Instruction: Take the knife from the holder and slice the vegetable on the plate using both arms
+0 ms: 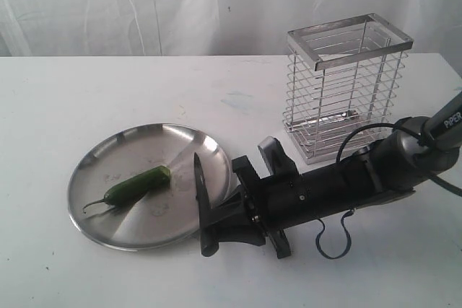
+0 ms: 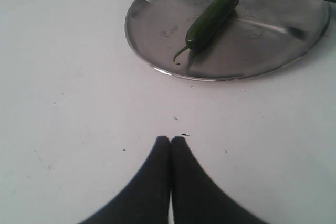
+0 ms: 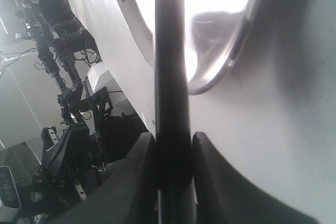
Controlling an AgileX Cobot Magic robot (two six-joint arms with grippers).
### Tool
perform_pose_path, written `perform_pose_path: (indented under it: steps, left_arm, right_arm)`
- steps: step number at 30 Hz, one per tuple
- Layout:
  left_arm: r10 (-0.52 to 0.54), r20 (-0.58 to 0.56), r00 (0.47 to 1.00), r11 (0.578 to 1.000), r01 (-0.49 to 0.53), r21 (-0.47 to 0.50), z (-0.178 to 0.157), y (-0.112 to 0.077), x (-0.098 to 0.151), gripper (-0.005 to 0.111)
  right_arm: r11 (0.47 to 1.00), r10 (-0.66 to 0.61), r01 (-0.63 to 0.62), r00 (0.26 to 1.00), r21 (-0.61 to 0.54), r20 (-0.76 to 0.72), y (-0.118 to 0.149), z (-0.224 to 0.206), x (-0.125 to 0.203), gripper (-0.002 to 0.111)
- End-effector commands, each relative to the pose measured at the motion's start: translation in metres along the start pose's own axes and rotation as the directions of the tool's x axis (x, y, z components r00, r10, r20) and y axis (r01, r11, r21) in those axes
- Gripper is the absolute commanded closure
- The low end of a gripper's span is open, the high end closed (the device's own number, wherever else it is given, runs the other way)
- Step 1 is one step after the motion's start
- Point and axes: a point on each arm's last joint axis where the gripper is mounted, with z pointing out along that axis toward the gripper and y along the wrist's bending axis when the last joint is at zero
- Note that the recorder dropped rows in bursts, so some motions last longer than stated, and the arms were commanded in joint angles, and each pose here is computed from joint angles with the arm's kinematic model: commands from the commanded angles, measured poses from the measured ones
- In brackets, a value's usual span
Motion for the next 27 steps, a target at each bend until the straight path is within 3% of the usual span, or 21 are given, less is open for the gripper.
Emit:
perform_pose_path:
  steps: [1,7,16,27]
  left_arm:
    - [0.005,-0.015,1.000,1.000,-0.005,0.008,0.0001,-0.0008,0.0022,0.107]
    - [0.005,-0.015,1.000,1.000,-0.005,0.008,0.0001,-0.0008,0.0022,0.107]
    - [0.005,-0.015,1.000,1.000,-0.005,0.008,0.0001,-0.0008,0.0022,0.107]
    - [0.005,-0.015,1.000,1.000,-0.005,0.008,0.0001,-0.0008,0.0022,0.107]
  right_arm:
    - [0.996,-0.025,0.022,0.999,0.086,0.034,-0.0106,0.0005,-0.0036,0.087]
    - [0.993,-0.048,0.048,0.999,0.112,-0.006,-0.0131,0.0003,-0.0003,0.086]
    - [0.990,-0.058,0.060,0.998,0.127,-0.020,-0.0145,0.0001,0.0008,0.069]
    - [0.986,-0.063,0.061,0.998,0.157,0.004,-0.0171,-0.0008,-0.0020,0.069]
